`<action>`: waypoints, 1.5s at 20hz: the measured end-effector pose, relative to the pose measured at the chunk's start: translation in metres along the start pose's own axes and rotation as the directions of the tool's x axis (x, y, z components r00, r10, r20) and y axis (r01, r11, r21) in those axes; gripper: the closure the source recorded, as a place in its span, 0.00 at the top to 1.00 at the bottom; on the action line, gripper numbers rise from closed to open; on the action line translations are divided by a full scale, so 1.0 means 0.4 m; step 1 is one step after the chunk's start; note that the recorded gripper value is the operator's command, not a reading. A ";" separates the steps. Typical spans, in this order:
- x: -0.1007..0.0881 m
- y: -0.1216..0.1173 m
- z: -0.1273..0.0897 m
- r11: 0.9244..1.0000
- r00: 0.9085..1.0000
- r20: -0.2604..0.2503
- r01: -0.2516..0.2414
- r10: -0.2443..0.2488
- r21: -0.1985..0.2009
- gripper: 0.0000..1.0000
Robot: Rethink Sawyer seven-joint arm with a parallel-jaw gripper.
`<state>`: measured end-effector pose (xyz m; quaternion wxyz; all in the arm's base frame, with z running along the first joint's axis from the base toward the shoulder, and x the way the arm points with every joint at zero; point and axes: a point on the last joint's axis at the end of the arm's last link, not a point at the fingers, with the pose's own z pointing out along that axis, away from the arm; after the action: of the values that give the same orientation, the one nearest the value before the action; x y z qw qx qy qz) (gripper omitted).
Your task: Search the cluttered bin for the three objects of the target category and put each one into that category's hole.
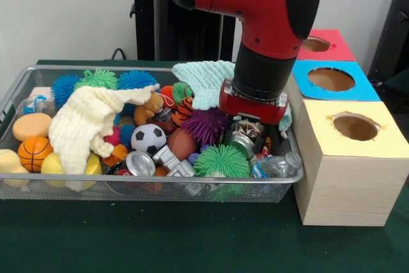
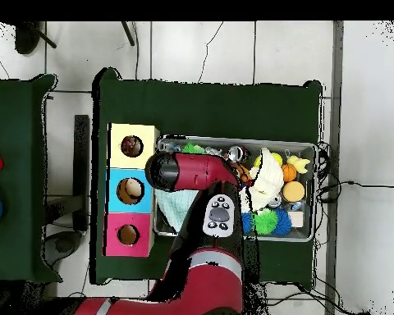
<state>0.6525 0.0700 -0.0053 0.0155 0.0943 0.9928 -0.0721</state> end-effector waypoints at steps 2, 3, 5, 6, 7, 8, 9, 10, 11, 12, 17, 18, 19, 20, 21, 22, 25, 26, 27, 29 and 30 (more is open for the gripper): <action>0.002 -0.004 -0.005 1.000 1.000 -0.002 -0.005 0.005 -0.004 1.00; 0.003 -0.007 -0.008 1.000 1.000 -0.004 -0.008 0.008 -0.007 1.00; 0.005 -0.011 -0.012 1.000 1.000 -0.006 -0.012 0.012 -0.009 1.00; 0.011 -0.018 -0.020 1.000 1.000 -0.010 -0.017 0.017 -0.010 1.00; 0.013 -0.021 -0.023 1.000 1.000 -0.011 -0.019 0.019 -0.011 1.00; 0.014 -0.024 -0.026 1.000 1.000 -0.012 -0.021 0.021 -0.012 1.00; 0.015 -0.027 -0.029 1.000 1.000 -0.012 -0.024 0.024 -0.012 1.00; 0.015 -0.028 -0.029 1.000 1.000 -0.013 -0.025 0.024 -0.013 1.00; 0.017 -0.028 -0.029 1.000 1.000 -0.013 -0.024 0.024 -0.013 1.00; 0.018 -0.027 -0.029 1.000 1.000 -0.014 -0.024 0.024 -0.013 1.00; 0.023 -0.013 -0.028 1.000 1.000 -0.014 -0.015 0.015 -0.014 1.00; 0.024 -0.009 -0.029 1.000 1.000 -0.014 -0.013 0.013 -0.014 1.00; 0.025 -0.009 -0.029 1.000 1.000 -0.014 -0.013 0.013 -0.015 1.00; 0.025 -0.009 -0.029 1.000 1.000 -0.015 -0.013 0.013 -0.016 1.00; 0.026 -0.009 -0.030 1.000 1.000 -0.016 -0.014 0.013 -0.017 1.00; 0.027 -0.009 -0.031 1.000 1.000 -0.016 -0.014 0.014 -0.017 1.00; 0.026 -0.015 -0.037 1.000 1.000 -0.016 -0.019 0.019 -0.020 1.00; 0.026 -0.016 -0.039 1.000 1.000 -0.015 -0.021 0.020 -0.021 1.00; 0.025 -0.018 -0.041 1.000 1.000 -0.015 -0.022 0.022 -0.022 0.00; 0.018 -0.025 -0.047 0.999 0.999 -0.013 -0.030 0.030 -0.028 0.00; 0.013 -0.033 -0.051 0.999 0.999 -0.014 -0.040 0.039 -0.037 0.00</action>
<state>0.6444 0.0611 0.0166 0.0123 0.1140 0.9920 -0.0525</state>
